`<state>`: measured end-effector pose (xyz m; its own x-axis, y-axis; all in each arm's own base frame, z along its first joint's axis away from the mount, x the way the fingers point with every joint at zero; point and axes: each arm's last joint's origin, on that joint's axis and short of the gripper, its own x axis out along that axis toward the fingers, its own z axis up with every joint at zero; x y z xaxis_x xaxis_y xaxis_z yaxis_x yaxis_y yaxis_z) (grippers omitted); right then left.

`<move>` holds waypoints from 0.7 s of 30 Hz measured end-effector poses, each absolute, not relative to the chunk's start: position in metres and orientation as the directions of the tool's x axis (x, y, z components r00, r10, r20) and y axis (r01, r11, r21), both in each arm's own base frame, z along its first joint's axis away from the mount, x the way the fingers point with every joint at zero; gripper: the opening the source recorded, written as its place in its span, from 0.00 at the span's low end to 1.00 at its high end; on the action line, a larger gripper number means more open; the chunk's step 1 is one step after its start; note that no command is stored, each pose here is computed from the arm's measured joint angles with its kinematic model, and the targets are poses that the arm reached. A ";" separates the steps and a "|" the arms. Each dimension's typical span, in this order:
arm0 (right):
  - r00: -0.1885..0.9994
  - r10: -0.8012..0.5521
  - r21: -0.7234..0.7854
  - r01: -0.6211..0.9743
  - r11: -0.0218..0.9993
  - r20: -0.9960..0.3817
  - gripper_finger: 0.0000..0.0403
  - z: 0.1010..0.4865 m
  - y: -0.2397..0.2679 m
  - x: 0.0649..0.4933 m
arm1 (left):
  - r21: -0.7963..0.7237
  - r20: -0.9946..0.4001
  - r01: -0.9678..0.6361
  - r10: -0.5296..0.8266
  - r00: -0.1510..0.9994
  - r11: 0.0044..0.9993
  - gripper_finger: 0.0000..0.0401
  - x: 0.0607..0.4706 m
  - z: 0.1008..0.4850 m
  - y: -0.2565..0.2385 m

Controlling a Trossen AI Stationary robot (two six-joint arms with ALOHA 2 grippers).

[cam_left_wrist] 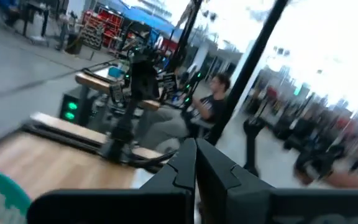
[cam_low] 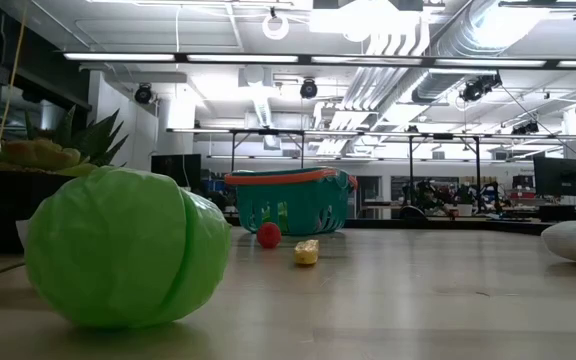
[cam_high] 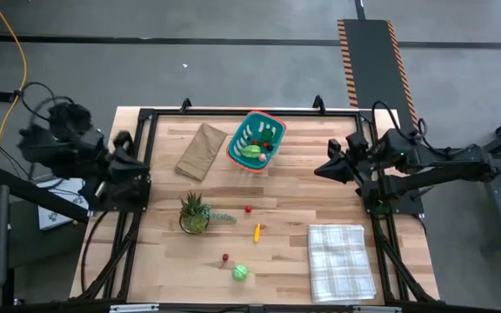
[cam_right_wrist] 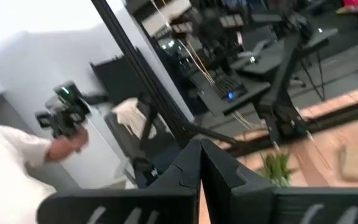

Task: Pick and placing Produce into tupperware
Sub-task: Put the red cherry in the green basket

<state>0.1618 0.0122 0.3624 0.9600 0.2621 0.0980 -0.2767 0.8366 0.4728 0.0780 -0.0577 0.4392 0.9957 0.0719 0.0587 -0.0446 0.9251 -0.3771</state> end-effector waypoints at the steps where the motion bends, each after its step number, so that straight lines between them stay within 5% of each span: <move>1: 0.961 0.262 0.475 -0.270 0.837 0.085 0.00 0.361 0.012 0.161 | -0.335 0.037 -0.055 0.072 0.997 0.941 0.00 0.079 0.450 -0.059; 9: 0.973 0.229 0.498 -0.193 0.845 -0.012 0.00 0.355 0.010 0.142 | -0.099 -0.282 -0.180 0.146 0.948 0.979 0.00 0.103 0.497 -0.088; 21: 0.990 0.067 0.573 0.017 0.819 -0.124 0.00 0.345 0.004 0.101 | -0.104 -0.705 -0.270 0.121 0.699 0.957 0.00 0.189 0.459 -0.139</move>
